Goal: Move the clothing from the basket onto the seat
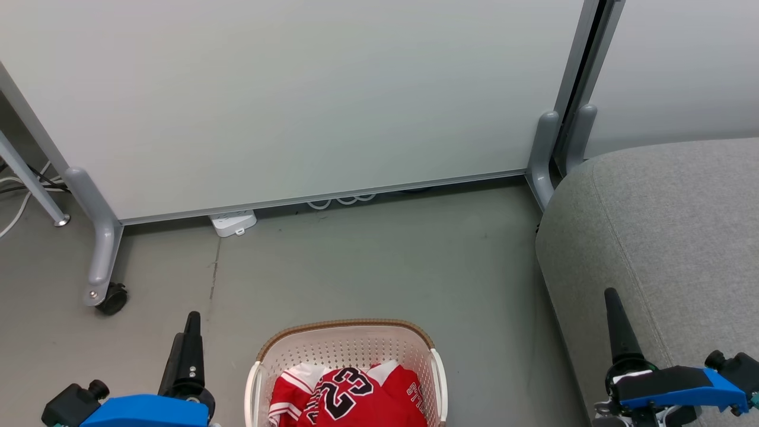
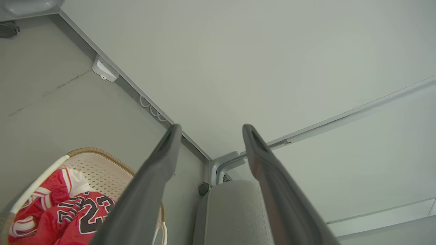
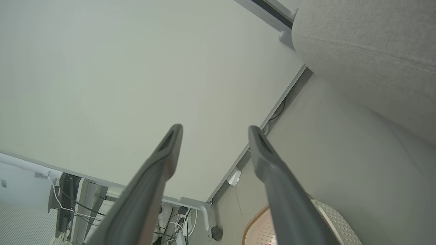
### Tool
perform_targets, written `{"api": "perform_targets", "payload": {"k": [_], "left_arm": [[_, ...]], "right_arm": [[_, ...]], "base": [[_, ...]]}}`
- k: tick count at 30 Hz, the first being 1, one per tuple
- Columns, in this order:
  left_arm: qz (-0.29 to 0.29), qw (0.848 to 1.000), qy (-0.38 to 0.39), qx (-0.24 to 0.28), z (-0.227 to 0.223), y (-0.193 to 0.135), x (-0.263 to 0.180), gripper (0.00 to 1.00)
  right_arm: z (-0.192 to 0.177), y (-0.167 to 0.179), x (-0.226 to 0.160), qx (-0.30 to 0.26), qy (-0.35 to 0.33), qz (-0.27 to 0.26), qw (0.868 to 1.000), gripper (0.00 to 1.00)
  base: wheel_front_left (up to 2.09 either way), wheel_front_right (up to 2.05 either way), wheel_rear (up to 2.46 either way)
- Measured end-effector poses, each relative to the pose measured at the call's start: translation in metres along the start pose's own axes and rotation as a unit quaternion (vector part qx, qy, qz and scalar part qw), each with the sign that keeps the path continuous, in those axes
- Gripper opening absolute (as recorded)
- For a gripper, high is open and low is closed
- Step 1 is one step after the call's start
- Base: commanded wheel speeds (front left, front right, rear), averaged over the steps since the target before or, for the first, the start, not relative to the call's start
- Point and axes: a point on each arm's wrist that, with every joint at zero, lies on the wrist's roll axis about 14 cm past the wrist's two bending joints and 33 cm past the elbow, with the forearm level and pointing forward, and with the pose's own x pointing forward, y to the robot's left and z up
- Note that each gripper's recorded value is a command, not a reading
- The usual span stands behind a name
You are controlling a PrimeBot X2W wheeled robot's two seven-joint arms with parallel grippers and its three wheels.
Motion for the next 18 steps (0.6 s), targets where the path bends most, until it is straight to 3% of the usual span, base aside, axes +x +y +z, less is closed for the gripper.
{"api": "perform_targets", "payload": {"k": [18], "left_arm": [[-0.015, 0.990, -0.016, 0.143, 0.000, -0.010, 0.001, 1.00]], "right_arm": [[-0.006, 0.012, 0.002, -0.145, 0.000, 0.024, 0.989, 1.00]], "base": [[0.00, 0.00, 0.00]]}}
